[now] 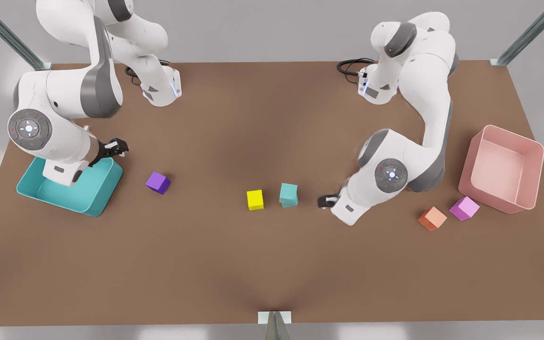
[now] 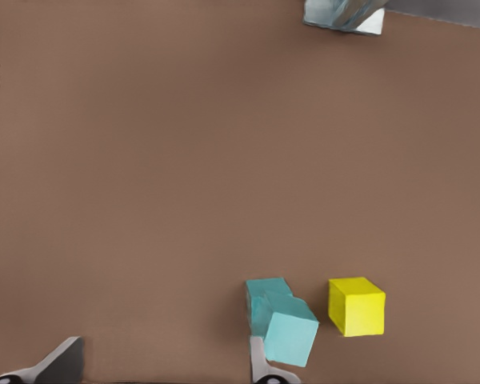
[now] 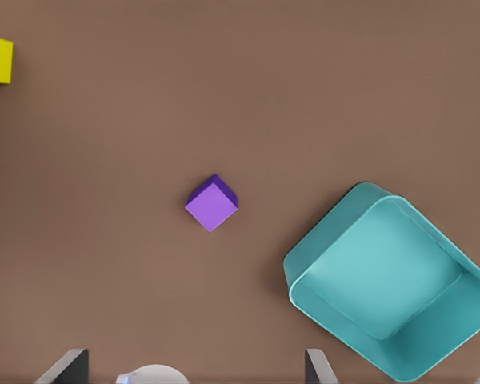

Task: Stack the two blue cubes on top of each other

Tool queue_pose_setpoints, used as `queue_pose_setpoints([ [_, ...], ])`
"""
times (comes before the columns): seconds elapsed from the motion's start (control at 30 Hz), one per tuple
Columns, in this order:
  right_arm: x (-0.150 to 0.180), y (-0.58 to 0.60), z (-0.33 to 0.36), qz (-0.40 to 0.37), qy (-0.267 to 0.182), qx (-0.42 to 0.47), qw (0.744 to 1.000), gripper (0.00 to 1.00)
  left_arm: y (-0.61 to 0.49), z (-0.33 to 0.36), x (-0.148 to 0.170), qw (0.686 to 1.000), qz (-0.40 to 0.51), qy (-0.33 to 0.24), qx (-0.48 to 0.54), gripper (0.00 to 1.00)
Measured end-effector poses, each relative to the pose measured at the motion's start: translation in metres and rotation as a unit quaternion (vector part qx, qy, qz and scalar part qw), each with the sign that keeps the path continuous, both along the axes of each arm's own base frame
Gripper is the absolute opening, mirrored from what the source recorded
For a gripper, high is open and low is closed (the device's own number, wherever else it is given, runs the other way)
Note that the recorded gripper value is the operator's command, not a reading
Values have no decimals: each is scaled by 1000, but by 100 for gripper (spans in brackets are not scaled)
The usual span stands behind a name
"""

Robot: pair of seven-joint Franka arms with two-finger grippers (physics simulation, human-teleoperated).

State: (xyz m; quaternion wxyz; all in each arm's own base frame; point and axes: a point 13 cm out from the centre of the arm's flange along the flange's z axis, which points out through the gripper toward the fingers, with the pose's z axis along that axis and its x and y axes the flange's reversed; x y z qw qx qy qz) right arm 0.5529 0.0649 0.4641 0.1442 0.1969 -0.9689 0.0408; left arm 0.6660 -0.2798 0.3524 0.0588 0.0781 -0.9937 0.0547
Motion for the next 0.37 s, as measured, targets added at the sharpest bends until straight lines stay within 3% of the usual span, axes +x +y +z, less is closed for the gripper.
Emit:
queue_pose_setpoints([
  [0.1,-1,-1,-2,2,3,0,1000,100,120,10,11,998,42,28,35,100],
  [0.13,-1,-2,-2,3,5,0,1000,100,140,14,-7,997,33,39,66,100],
  [0.17,-2,-4,-3,3,6,0,1000,100,162,15,-46,991,27,53,119,100],
  [0.23,-2,-5,-3,7,8,0,1000,100,196,47,-87,989,36,51,132,100],
  [0.37,-3,-6,-4,14,11,1,1000,100,209,67,-111,991,8,59,122,100],
])
